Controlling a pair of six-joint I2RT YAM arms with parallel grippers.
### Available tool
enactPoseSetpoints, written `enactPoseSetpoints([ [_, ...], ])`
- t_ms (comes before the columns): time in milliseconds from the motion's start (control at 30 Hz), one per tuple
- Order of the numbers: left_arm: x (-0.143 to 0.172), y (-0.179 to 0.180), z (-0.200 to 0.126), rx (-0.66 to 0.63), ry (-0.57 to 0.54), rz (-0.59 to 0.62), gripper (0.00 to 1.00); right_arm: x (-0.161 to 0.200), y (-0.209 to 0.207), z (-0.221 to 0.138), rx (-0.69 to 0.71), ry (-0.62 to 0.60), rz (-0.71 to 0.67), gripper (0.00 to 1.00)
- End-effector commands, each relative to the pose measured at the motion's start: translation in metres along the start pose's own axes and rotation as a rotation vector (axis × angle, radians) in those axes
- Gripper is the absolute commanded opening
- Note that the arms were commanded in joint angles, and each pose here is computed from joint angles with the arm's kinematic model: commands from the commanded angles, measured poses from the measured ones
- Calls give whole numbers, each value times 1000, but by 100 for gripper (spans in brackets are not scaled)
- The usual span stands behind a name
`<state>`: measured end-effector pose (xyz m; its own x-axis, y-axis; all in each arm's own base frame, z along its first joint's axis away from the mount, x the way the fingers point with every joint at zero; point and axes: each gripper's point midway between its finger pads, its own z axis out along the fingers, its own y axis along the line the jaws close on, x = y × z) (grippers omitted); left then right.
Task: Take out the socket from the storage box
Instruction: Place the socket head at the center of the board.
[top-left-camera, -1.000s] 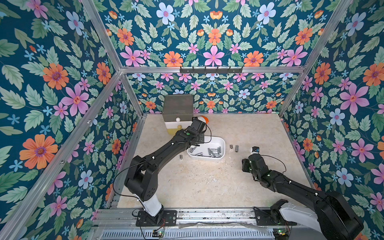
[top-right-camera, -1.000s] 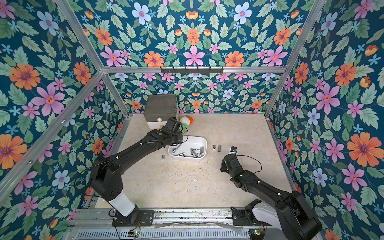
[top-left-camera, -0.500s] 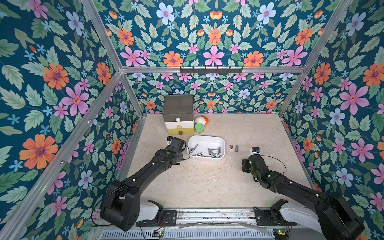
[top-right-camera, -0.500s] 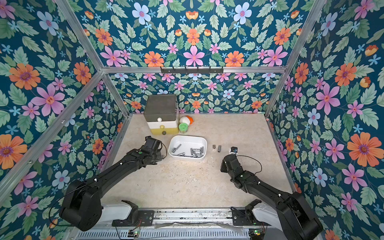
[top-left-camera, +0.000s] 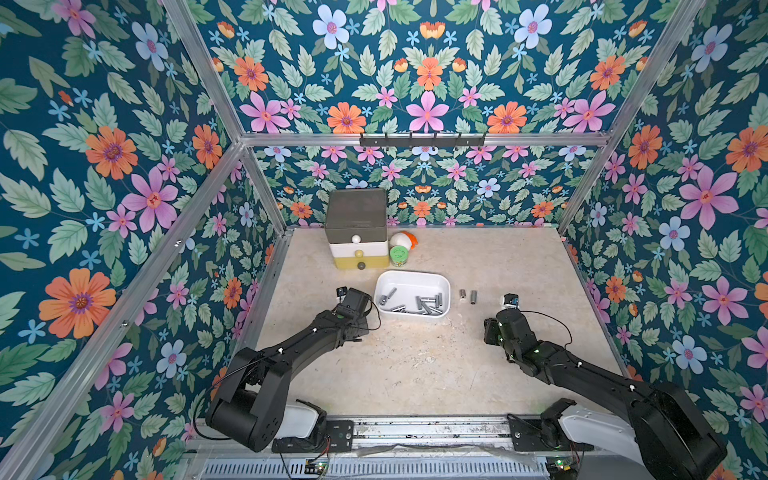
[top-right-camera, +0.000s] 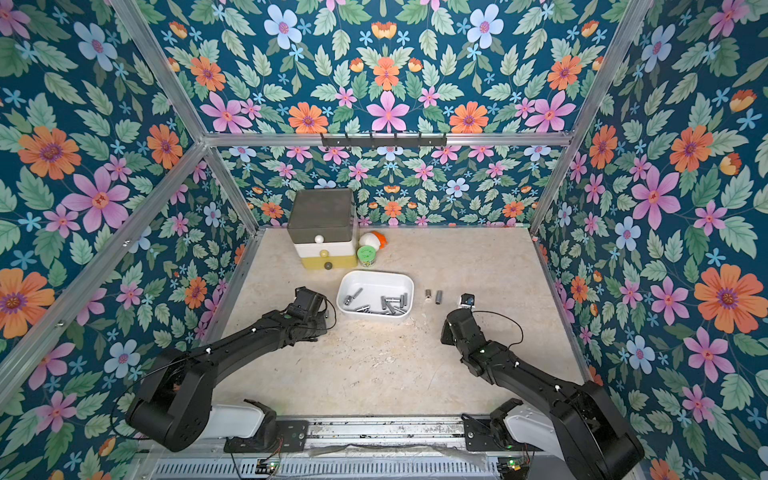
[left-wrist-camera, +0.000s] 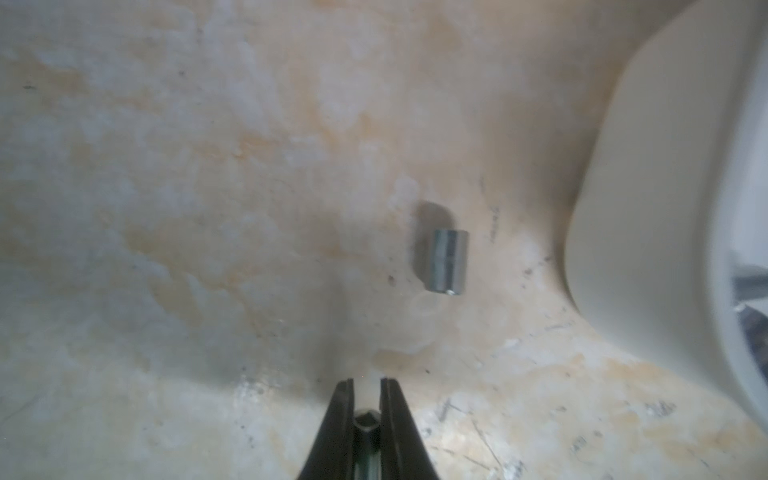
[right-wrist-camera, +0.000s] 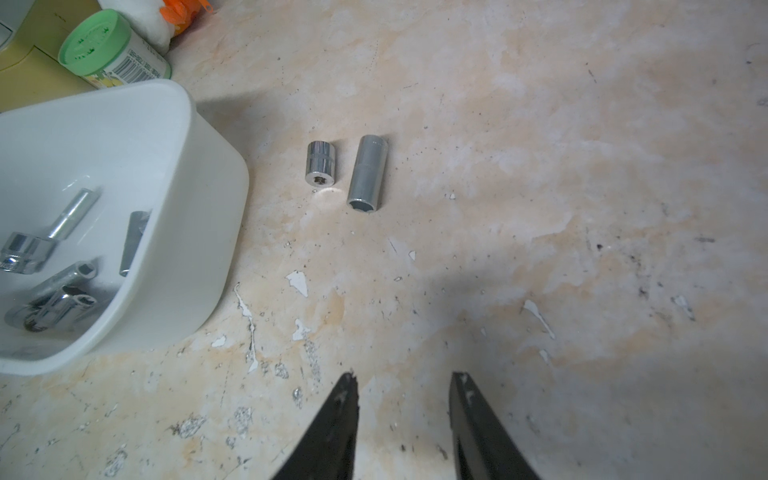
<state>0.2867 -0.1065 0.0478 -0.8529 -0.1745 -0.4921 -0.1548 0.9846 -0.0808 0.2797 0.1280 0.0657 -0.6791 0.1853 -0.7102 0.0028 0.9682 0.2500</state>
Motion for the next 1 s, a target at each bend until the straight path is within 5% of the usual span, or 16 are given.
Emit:
enactPoseSetpoints([
  [0,1,-31,-10,79,-33,37,0,-5,2,0,-1,-15,0,42],
  [367,37,-98,-11,126,-1,189,0,-4,2,1,1,-12,-3,41],
  [800,52,-97,17,60,33,184,0,-4,2,1,2,-12,-4,41],
  [967,54,-95,19,57,37,186,11,-4,2,1,1,-13,-5,42],
])
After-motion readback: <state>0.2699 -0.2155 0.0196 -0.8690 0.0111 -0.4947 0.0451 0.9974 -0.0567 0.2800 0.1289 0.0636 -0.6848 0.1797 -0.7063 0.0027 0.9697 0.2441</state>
